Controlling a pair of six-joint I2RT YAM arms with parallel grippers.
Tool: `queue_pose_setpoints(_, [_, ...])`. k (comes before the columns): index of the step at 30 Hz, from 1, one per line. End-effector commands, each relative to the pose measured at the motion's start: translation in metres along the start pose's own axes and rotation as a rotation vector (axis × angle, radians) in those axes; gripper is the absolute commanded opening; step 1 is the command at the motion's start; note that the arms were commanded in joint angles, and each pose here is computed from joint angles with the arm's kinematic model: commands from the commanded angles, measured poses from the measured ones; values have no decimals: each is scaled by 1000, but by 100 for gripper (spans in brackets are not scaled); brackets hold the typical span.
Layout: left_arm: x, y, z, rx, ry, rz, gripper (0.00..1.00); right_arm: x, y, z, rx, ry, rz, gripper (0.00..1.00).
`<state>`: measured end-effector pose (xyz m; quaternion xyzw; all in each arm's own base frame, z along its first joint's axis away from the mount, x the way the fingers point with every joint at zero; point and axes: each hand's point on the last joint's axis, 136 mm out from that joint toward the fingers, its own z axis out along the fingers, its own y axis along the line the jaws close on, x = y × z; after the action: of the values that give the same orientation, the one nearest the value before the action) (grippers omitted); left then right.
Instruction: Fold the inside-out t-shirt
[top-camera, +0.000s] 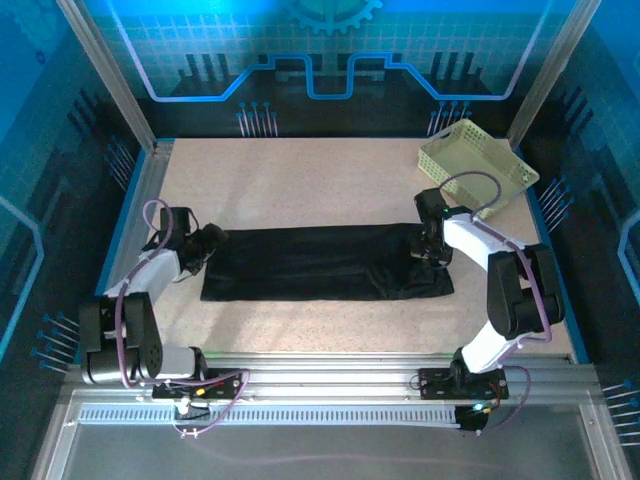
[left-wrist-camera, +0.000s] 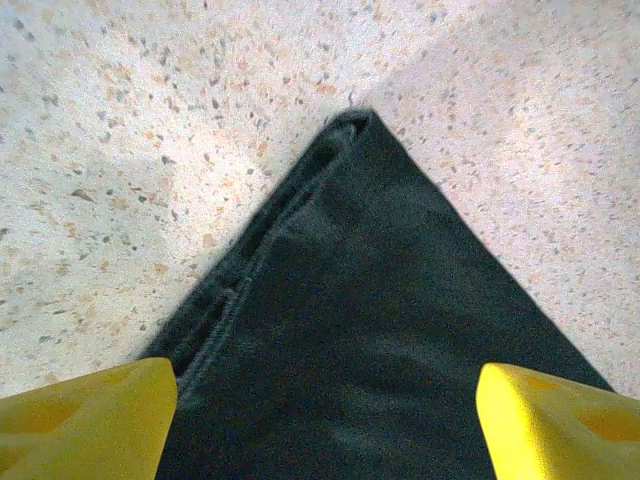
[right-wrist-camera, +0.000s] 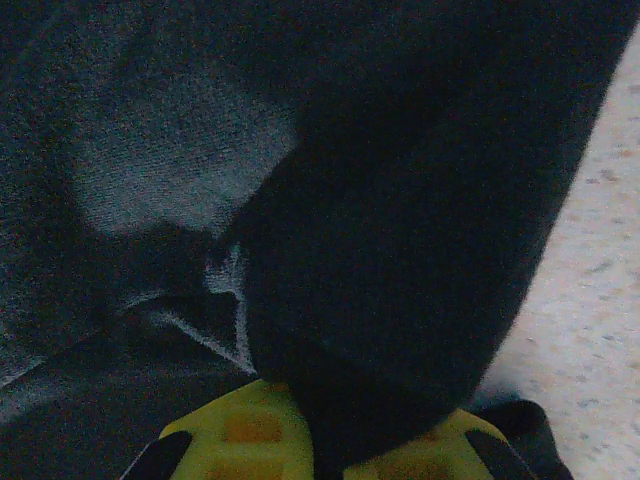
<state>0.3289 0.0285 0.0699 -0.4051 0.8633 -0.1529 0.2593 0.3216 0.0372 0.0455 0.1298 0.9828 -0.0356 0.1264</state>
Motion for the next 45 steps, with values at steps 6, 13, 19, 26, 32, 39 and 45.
queue_pose_setpoints(6, [14,0,-7,-89,7,125,80,-14,-37,-30,216,-53,-36,0])
queue_pose_setpoints(13, [25,16,13,-171,73,144,79,-24,-41,-48,291,-84,-82,0])
queue_pose_setpoints(19, [54,-1,25,-143,135,214,77,-36,-46,-73,394,-120,-146,0])
queue_pose_setpoints(26, [102,-17,34,-110,221,269,73,-56,-40,-106,562,-169,-250,0])
queue_pose_setpoints(32, [155,-38,31,-55,276,338,71,-75,-25,-131,589,-225,-331,0])
queue_pose_setpoints(39, [193,-65,14,22,290,407,70,-88,9,-167,596,-319,-471,0])
queue_pose_setpoints(45, [165,-63,-2,35,195,377,71,-83,54,-178,526,-381,-616,0])
